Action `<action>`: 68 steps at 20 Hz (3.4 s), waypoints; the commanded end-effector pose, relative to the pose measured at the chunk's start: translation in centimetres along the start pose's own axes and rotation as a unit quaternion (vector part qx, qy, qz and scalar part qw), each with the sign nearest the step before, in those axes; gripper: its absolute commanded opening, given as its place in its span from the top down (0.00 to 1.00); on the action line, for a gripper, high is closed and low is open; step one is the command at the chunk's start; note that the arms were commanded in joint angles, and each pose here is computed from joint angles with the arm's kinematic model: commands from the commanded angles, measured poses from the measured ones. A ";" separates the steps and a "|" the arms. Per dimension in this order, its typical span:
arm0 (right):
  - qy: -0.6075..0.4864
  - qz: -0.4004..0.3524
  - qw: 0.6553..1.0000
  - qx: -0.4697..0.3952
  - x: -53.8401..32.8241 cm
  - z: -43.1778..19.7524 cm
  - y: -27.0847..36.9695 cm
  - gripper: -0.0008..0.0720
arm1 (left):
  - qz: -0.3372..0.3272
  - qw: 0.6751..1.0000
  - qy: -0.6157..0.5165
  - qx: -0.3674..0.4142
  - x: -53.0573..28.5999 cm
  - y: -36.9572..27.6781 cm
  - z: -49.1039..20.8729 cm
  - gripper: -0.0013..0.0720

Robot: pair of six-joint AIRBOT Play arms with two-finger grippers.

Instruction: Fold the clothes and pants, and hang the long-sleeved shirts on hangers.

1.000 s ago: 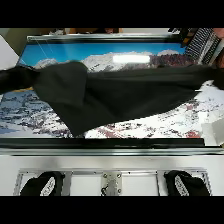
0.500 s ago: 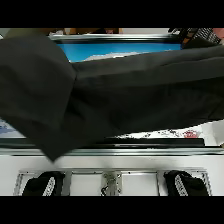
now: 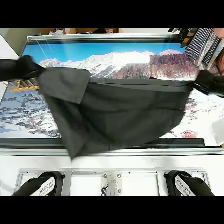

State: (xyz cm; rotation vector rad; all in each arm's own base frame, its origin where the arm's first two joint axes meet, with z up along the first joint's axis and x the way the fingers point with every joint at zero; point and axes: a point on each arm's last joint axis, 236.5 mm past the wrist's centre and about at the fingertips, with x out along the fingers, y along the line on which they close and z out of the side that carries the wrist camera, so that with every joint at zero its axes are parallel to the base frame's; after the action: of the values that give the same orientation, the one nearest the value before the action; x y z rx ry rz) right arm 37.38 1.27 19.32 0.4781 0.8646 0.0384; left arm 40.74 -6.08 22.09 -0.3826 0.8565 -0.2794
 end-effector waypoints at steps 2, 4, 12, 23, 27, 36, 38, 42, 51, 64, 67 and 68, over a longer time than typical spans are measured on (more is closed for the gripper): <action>-0.059 0.035 0.996 0.055 12.2 6.2 -1.3 0.59 | 0.011 0.993 0.102 -0.052 15.2 6.6 -0.7 0.61; -0.085 0.070 0.991 0.075 13.1 8.9 -0.5 0.09 | 0.001 0.990 0.113 -0.079 17.2 6.9 0.5 0.07; -0.075 0.024 0.997 -0.003 5.9 6.1 -1.2 0.10 | 0.165 0.974 0.154 -0.009 10.5 13.8 -2.9 0.08; -0.006 0.010 1.000 0.017 6.0 -6.2 -3.6 0.10 | 0.176 0.886 0.189 0.385 17.2 4.1 -20.2 0.08; 0.007 0.017 0.999 0.028 6.4 -7.1 -3.5 0.10 | 0.194 0.814 0.220 0.501 20.1 2.8 -23.2 0.08; 0.030 0.016 0.999 0.027 6.4 -8.2 -3.5 0.10 | 0.283 0.806 0.325 0.406 22.3 9.1 -23.1 0.08; 0.030 0.016 0.999 0.027 6.4 -8.2 -3.6 0.10 | 0.299 0.811 0.328 0.381 21.6 10.0 -22.3 0.08; 0.030 0.012 0.999 0.026 6.4 -8.2 -3.8 0.10 | 0.303 0.824 0.308 0.367 21.0 9.6 -20.9 0.83; 0.171 -0.175 0.949 0.197 6.2 -20.4 -19.0 0.10 | 0.215 0.948 0.199 0.124 13.9 9.5 -16.8 0.97; 0.093 -0.035 0.953 0.287 19.5 -21.5 -12.4 0.10 | 0.253 0.962 0.093 -0.050 4.4 17.5 -17.2 0.97; 0.079 -0.033 0.960 0.265 20.0 -21.0 -11.6 0.23 | 0.261 0.960 0.083 -0.063 3.4 18.2 -16.9 0.97; 0.076 -0.030 0.965 0.250 19.9 -20.5 -11.5 0.58 | 0.263 0.959 0.079 -0.067 3.1 18.4 -16.8 0.97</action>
State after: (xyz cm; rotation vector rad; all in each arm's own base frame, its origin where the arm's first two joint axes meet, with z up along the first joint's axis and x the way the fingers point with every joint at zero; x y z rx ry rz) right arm 32.28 2.94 -11.44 0.9665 1.0808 -0.2280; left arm 31.66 4.53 1.49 -0.2223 1.1226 0.2158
